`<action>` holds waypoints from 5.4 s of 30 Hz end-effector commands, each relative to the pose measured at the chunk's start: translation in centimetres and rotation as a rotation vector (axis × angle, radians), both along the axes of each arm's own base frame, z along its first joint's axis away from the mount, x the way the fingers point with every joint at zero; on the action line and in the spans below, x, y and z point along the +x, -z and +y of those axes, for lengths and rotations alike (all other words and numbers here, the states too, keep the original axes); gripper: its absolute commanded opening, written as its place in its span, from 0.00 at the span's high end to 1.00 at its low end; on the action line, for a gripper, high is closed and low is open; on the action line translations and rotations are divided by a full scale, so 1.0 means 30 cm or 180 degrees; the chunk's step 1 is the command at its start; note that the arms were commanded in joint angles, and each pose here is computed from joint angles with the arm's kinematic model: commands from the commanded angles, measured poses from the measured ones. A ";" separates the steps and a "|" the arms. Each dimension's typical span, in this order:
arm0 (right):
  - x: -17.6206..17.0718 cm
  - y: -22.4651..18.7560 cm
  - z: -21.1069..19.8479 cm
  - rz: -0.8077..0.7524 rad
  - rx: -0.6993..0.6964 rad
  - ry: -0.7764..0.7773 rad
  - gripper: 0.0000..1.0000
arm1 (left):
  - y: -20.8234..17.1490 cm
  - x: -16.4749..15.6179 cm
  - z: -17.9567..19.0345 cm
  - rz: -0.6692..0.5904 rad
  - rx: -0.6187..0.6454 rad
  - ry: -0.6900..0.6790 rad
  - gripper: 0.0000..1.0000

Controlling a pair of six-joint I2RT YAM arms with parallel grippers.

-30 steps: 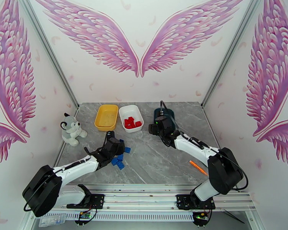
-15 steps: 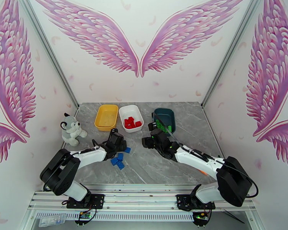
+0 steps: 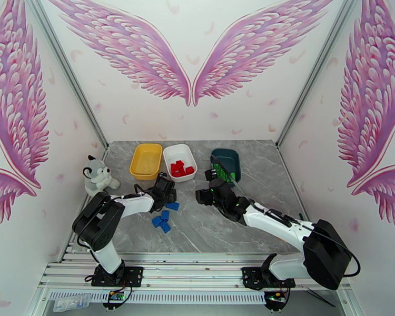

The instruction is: Sort the legos into containers by color

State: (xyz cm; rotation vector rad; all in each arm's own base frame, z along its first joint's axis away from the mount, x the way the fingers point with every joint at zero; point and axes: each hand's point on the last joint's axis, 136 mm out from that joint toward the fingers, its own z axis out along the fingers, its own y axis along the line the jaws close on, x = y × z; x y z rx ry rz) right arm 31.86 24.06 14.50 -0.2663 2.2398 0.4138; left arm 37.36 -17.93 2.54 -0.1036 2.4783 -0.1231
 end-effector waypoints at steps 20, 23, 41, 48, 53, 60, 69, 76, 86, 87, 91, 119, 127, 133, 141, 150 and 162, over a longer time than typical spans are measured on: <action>-0.105 0.132 0.029 0.0360 0.0301 -0.0214 0.29 | 0.015 0.020 -0.013 0.0113 0.0115 0.0017 0.61; -0.106 0.125 0.038 0.0349 0.0333 -0.0247 0.29 | -0.003 0.015 -0.011 0.0083 0.0070 0.0005 0.62; -0.174 0.126 0.196 0.0453 0.0514 -0.0739 0.30 | -0.320 0.124 0.207 -0.0592 -0.0208 -0.0517 0.61; -0.187 0.126 0.210 0.0468 0.0525 -0.0779 0.30 | -0.450 0.258 0.344 -0.0871 -0.0243 -0.0819 0.59; -0.195 0.134 0.216 0.0480 0.0507 -0.0791 0.30 | -0.455 0.343 0.391 -0.0866 -0.0264 -0.0924 0.39; -0.201 0.174 0.247 0.0563 0.0417 -0.0842 0.29 | -0.478 0.316 0.382 -0.0909 -0.0253 -0.0878 0.27; -0.255 0.229 0.390 0.0694 0.0274 -0.1197 0.36 | -0.366 0.132 0.305 -0.0701 -0.0345 -0.0657 0.27; -0.288 0.275 0.460 0.0763 0.0142 -0.1308 0.40 | -0.204 -0.024 0.289 -0.0361 -0.0397 -0.0611 0.28; -0.245 0.276 0.385 0.0592 -0.0110 -0.1010 0.34 | -0.062 -0.202 0.231 -0.0022 -0.0252 -0.0482 0.30; -0.243 0.275 0.373 0.0576 -0.0138 -0.0981 0.33 | -0.062 -0.213 0.216 -0.0019 -0.0233 -0.0433 0.30; -0.240 0.270 0.334 0.0536 -0.0203 -0.0908 0.31 | -0.088 -0.247 0.175 -0.0079 -0.0181 -0.0283 0.27; -0.254 0.290 0.162 0.0562 -0.0217 -0.0547 0.29 | -0.012 -0.372 0.013 0.0356 0.0603 0.0621 0.43; -0.255 0.292 0.153 0.0544 -0.0232 -0.0527 0.29 | -0.025 -0.370 -0.007 0.0336 0.0619 0.0651 0.64; -0.254 0.274 0.167 0.0495 -0.0159 -0.0586 0.28 | -0.080 -0.362 0.006 0.0211 0.0592 0.0562 0.68; -0.295 0.215 0.371 0.0604 0.0562 -0.1246 0.29 | -0.232 -0.258 0.020 -0.0254 0.0262 0.0304 0.67; -0.252 0.147 0.449 0.0493 0.0894 -0.1356 0.30 | -0.400 -0.050 0.163 -0.0773 -0.0105 -0.0294 0.66; -0.210 0.116 0.310 0.0392 0.0779 -0.1063 0.29 | -0.572 0.290 0.354 -0.1097 -0.0013 -0.0826 0.61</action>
